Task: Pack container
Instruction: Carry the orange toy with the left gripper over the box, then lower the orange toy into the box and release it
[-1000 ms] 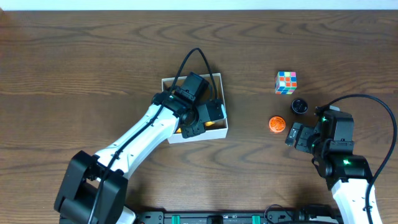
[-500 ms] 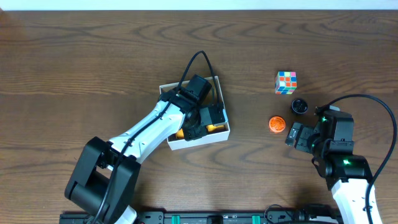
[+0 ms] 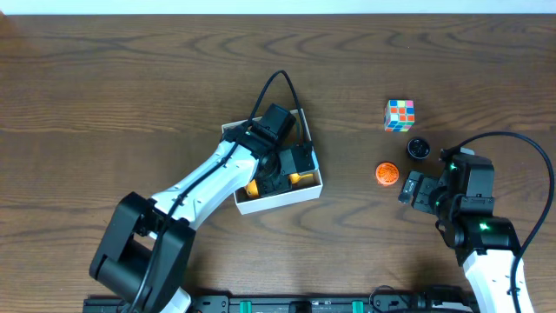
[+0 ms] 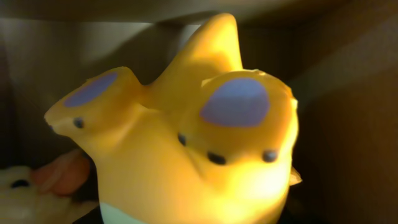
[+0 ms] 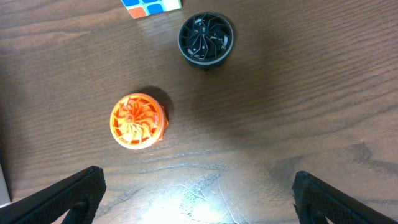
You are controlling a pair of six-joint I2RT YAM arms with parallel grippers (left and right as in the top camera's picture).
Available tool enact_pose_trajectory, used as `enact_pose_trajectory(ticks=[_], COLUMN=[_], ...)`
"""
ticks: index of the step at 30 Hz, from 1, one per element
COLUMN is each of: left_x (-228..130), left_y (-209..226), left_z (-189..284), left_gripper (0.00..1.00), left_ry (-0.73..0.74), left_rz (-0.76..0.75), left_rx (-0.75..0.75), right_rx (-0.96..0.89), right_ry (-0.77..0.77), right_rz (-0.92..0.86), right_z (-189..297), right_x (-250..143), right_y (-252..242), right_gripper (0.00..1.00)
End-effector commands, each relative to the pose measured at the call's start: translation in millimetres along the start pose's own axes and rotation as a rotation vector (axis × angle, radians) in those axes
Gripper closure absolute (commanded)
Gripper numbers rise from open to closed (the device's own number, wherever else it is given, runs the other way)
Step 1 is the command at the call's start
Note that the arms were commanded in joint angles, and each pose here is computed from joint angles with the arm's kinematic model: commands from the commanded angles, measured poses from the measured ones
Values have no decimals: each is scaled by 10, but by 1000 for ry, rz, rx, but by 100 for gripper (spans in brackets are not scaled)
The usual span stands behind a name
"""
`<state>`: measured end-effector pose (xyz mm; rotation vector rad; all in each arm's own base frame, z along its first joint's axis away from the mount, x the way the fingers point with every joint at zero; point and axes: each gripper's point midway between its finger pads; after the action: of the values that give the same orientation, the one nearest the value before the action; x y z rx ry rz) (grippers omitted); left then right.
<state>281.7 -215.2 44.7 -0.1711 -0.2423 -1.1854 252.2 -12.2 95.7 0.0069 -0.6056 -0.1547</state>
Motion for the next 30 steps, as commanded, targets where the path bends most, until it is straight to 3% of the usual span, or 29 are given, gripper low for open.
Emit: enact_pose_trajectory(ticks=[1, 3, 6, 11, 30], left_x=[231, 279, 360, 402, 103], left_y=[190, 262, 314, 309, -186], left_z=[307, 425, 603, 757, 515], left_gripper=[43, 32, 27, 27, 35], left_ry=[-68, -82, -118, -157, -70], left_rz=[-20, -19, -25, 18, 72], left_rx=[105, 151, 194, 212, -38], right_rx=[-9, -9, -10, -19, -24], right_ry=[-22, -22, -22, -23, -24], right_rz=[7, 7, 7, 6, 6], right_z=[44, 44, 44, 44, 44], right_x=[92, 92, 92, 95, 97], right_y=[-21, -21, -22, -37, -47], right_gripper=[1, 1, 1, 1, 1])
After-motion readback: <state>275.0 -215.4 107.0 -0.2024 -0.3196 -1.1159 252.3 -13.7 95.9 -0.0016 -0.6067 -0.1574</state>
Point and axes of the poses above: each gripper's point midway between its finger pads, its own z axis back along the fingers, its own y axis along the line the jaws close on, x = y × z, and after that the axes turned 8 degrees about z, right-handed
